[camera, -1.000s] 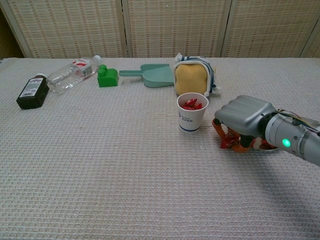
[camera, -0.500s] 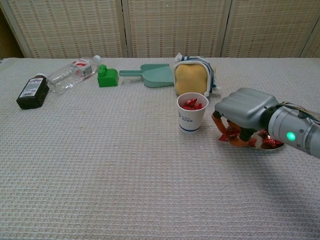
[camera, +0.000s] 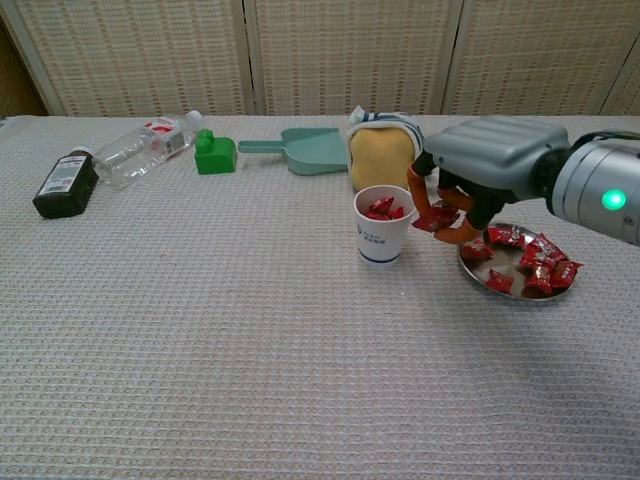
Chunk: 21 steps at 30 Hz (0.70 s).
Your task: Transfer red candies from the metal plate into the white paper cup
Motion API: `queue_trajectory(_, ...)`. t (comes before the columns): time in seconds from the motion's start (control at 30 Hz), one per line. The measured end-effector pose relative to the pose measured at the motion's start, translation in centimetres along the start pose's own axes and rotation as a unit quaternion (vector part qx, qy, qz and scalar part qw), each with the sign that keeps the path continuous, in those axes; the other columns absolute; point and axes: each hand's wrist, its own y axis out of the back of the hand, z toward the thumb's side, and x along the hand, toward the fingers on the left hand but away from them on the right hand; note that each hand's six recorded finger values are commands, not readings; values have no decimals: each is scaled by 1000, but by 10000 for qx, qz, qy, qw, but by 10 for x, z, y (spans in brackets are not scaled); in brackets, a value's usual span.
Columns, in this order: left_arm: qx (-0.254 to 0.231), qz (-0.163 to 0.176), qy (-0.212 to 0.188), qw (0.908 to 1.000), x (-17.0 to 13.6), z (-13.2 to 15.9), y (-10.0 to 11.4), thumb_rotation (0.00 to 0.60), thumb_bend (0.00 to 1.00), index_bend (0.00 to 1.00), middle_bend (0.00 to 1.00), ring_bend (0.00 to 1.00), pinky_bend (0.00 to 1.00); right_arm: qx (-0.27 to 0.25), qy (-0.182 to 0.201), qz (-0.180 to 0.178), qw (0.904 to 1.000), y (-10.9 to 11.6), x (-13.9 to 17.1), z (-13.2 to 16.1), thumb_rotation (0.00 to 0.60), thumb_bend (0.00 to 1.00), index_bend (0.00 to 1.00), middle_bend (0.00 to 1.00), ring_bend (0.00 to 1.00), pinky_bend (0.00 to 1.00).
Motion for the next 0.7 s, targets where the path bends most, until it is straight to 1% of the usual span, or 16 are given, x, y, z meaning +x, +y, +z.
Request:
queue_trajectory(0.13, -7, -19, 3, 10000, 0, 0, 0, 600, 1000, 91, 197, 104, 330, -182, 4, -160, 9997, 16, -12, 4, 600, 228, 594, 805, 763, 1000)
queue_trajectory(0.23, -2, -23, 2, 10000, 0, 0, 0, 600, 1000, 91, 197, 104, 331, -229, -5, -230, 9995, 21, -24, 8, 600, 229, 591, 805, 763, 1000)
queue_trajectory(0.37, -12, -25, 20, 10000, 1, -1, 0, 600, 1000, 91, 196, 104, 331, -231, 1, -230, 9995, 20, -40, 17, 600, 227, 578, 805, 763, 1000)
queue_trajectory(0.53, -29, -45, 44, 10000, 1, -3, 0, 600, 1000, 91, 195, 104, 331, -152, -2, -153, 9998, 12, -56, 27, 600, 229, 549, 805, 760, 1000)
queue_trajectory(0.63, -46, -21, 58, 10000, 1, -4, 1, 600, 1000, 91, 195, 104, 332, -82, -37, -92, 9999, 7, -62, 29, 600, 229, 507, 805, 754, 1000)
queue_trajectory(0.7, -56, 0, 61, 10000, 1, -4, 2, 600, 1000, 92, 194, 105, 332, -49, -61, -24, 10000, 4, -63, 29, 600, 228, 447, 805, 747, 1000)
